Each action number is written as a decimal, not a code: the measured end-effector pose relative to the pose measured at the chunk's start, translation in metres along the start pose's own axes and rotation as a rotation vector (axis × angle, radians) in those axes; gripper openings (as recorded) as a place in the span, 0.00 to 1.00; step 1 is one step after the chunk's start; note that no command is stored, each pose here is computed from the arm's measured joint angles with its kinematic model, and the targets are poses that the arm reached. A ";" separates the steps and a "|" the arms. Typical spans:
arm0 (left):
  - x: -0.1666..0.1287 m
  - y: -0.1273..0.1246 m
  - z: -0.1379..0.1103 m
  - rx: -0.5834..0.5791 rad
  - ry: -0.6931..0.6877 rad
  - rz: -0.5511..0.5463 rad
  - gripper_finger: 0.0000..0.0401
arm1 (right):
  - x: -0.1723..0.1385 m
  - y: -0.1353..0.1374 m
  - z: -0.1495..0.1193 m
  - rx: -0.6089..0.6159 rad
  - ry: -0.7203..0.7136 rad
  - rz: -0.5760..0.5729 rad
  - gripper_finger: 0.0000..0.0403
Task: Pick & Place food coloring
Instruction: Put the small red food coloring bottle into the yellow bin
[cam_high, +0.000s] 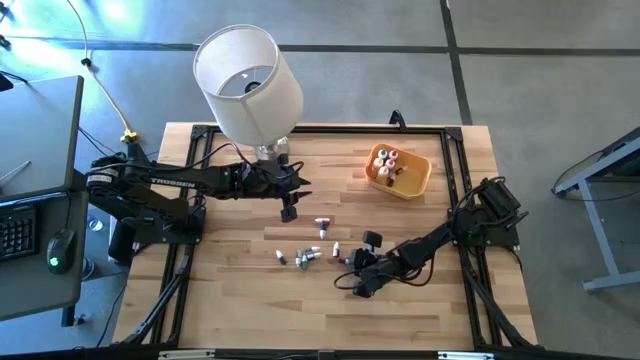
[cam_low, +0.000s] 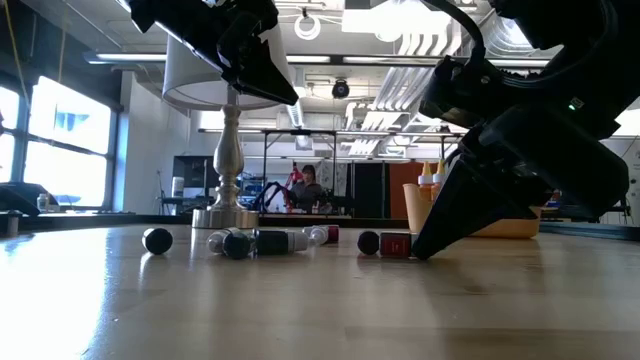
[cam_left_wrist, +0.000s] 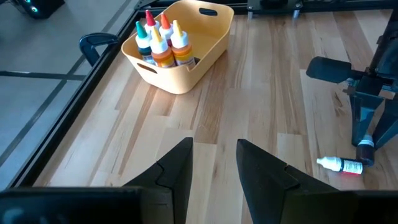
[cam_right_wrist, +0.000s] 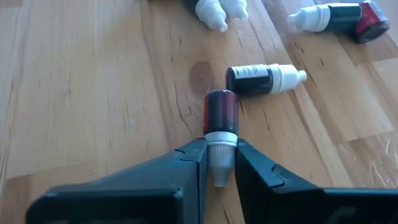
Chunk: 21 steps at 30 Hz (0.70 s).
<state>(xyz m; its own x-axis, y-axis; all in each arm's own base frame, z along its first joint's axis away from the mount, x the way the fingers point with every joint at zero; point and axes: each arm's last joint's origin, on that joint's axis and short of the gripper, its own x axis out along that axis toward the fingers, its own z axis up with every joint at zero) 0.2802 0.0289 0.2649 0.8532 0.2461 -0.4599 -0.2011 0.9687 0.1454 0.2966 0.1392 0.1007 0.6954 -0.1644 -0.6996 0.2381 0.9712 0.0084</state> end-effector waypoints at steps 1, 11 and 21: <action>0.000 0.000 0.000 0.000 0.000 0.000 0.30 | -0.001 0.000 0.001 -0.007 -0.004 0.000 0.13; 0.000 0.000 0.000 0.001 0.002 -0.002 0.30 | -0.063 -0.027 0.031 -0.006 -0.034 -0.160 0.17; 0.000 0.000 0.000 0.000 0.000 -0.002 0.30 | -0.150 -0.119 0.025 0.249 0.059 -0.680 0.16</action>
<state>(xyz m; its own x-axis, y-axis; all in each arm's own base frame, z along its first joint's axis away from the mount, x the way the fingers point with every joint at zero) 0.2802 0.0288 0.2649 0.8537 0.2439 -0.4602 -0.1991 0.9693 0.1444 0.1806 0.0445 0.2226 0.3030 -0.7013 -0.6452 0.7570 0.5885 -0.2841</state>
